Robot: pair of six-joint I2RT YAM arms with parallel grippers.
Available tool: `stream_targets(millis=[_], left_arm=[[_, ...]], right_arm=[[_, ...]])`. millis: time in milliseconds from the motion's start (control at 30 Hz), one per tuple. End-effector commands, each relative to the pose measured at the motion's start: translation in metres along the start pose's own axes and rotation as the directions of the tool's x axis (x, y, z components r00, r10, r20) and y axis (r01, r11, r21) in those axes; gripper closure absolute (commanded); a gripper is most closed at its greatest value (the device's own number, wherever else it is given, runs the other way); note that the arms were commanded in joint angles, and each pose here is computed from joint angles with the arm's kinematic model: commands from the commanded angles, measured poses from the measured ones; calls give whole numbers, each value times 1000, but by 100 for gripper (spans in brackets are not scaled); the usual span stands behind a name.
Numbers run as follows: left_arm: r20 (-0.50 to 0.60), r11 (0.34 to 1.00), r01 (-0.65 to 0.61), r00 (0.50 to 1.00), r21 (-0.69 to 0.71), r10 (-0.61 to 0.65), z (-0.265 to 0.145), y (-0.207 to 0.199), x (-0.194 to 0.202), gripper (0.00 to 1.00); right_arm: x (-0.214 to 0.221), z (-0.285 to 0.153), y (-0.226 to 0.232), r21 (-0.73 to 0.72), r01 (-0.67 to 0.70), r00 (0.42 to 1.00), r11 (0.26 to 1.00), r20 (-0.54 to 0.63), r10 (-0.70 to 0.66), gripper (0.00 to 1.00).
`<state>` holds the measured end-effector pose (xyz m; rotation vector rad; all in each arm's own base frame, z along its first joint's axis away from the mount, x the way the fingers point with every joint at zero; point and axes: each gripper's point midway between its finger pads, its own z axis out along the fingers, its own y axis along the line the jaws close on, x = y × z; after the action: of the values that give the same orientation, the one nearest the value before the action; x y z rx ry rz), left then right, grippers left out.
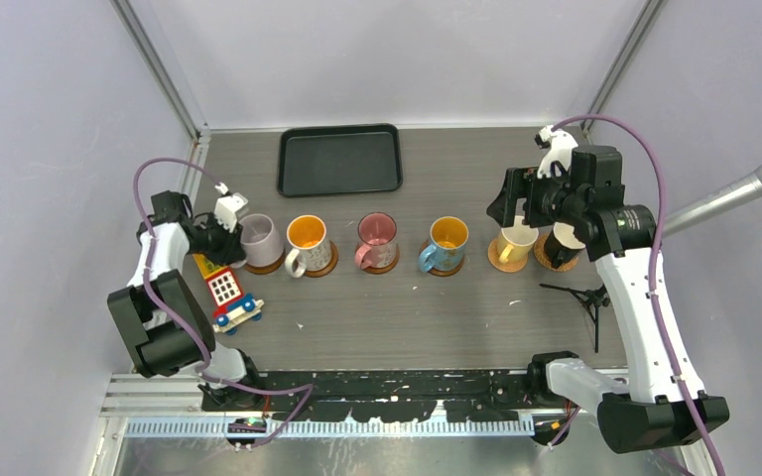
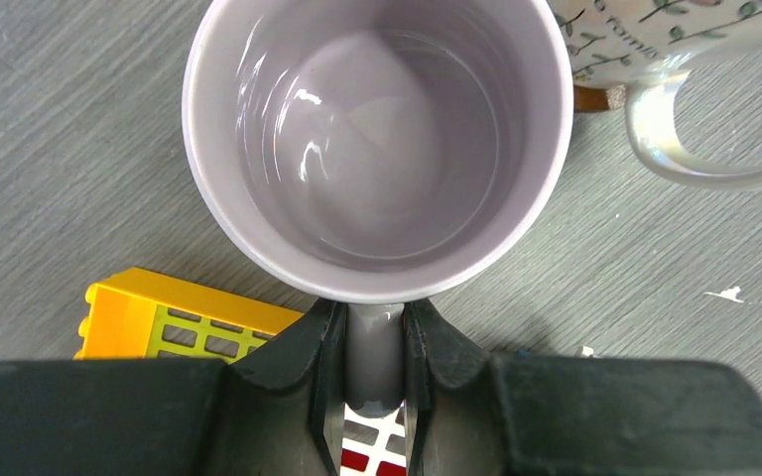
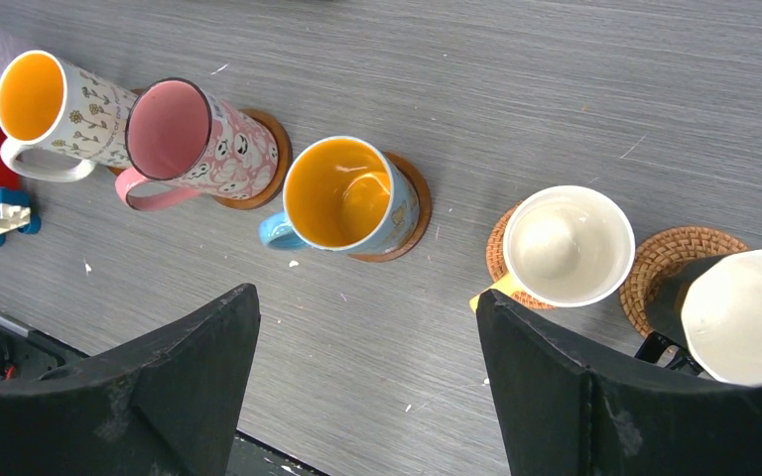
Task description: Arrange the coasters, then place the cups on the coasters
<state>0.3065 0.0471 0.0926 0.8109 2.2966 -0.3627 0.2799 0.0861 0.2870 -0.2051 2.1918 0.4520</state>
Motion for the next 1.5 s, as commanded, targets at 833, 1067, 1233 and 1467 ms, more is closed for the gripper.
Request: stream_targets(millis=[833,1067,1233,1467], left_arm=[[3,989,-77,997,-128,78,-1,9,13,78],[-6,997,-34,999,-69,33,-6,-9,14,41],[14,998,-33,999,-54,34,-10,-18,11,45],[7,997,-5,1000,-82,6,-15,-14,9,41]], right_arm=[[-3,-9,3,4,25,999,1000,32,-25,15],[-2,-9,2,2,33,999,999,29,-33,15],[2,-9,3,-3,35,999,999,23,-35,15],[3,-7,4,-15,43,999,999,19,-43,15]])
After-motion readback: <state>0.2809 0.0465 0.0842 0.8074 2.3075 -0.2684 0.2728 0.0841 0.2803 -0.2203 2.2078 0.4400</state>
